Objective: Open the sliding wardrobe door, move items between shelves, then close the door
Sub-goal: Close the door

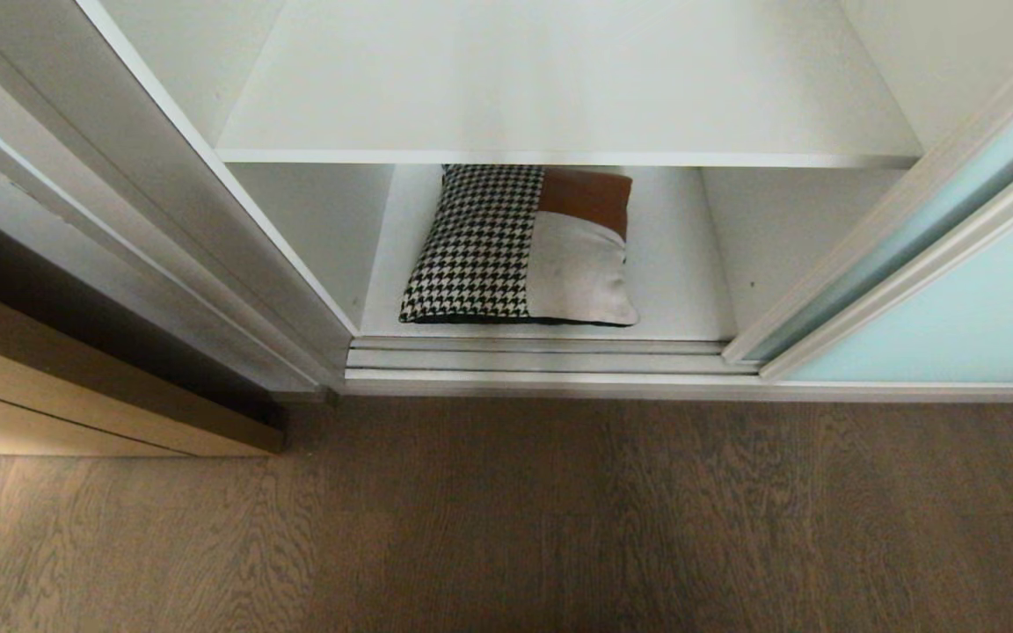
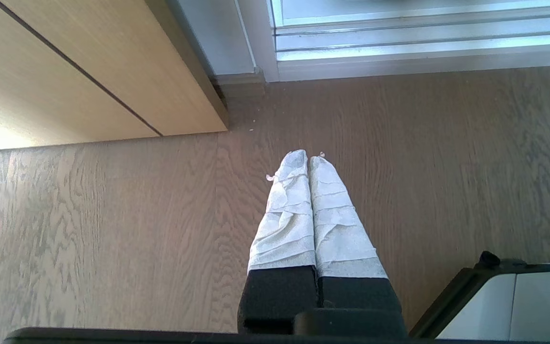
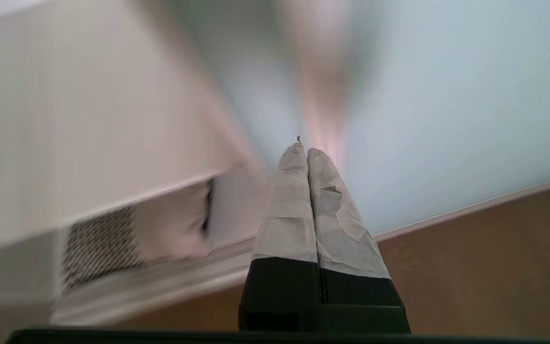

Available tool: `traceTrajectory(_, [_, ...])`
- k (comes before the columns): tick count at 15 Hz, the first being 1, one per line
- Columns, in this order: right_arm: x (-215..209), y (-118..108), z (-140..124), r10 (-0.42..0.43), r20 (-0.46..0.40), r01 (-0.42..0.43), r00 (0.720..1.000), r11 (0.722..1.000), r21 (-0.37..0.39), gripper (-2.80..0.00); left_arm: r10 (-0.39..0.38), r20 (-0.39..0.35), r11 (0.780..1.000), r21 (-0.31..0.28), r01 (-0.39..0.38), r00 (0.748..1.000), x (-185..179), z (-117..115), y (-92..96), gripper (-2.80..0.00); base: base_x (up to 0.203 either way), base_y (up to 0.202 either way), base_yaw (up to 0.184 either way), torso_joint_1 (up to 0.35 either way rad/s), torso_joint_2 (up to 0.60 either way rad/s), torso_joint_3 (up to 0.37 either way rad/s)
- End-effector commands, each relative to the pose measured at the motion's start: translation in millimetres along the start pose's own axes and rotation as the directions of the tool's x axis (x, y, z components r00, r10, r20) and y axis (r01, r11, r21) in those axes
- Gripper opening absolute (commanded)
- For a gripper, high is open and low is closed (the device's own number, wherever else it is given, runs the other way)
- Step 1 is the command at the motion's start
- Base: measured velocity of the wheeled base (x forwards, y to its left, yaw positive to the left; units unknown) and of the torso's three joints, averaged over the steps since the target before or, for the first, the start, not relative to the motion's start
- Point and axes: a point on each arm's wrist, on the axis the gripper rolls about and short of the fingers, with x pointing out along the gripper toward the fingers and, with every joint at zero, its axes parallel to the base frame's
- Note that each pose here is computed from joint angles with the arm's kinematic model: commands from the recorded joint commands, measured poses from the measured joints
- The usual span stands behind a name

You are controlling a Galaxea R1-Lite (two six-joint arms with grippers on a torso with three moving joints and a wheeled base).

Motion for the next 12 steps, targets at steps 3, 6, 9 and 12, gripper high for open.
traceTrajectory(3, [24, -12, 5, -0.061, 0.008, 0.061, 0.998, 0.998, 0.004, -2.80, 0.000, -0.003, 1.000, 0.000, 0.000, 1.000, 0, 0, 0.0, -2.80, 0.000, 0.000, 0.000, 0.000, 0.00, 0.000])
traceTrajectory(6, [38, -18, 0, -0.055, -0.032, 0.055, 0.998, 0.998, 0.014, -2.80, 0.000, -0.003, 1.000, 0.000, 0.000, 1.000, 0, 0, 0.0, -2.80, 0.000, 0.000, 0.000, 0.000, 0.00, 0.000])
traceTrajectory(9, [48, -22, -3, -0.061, -0.048, 0.062, 0.997, 0.998, 0.018, -2.80, 0.000, -0.003, 1.000, 0.000, 0.000, 1.000, 0, 0, 0.0, -2.80, 0.000, 0.000, 0.000, 0.000, 0.00, 0.000])
traceTrajectory(12, [54, -26, -2, -0.071, -0.033, 0.071, 0.997, 0.997, 0.015, -2.80, 0.000, -0.003, 1.000, 0.000, 0.000, 1.000, 0, 0, 0.0, -2.80, 0.000, 0.000, 0.000, 0.000, 0.00, 0.000])
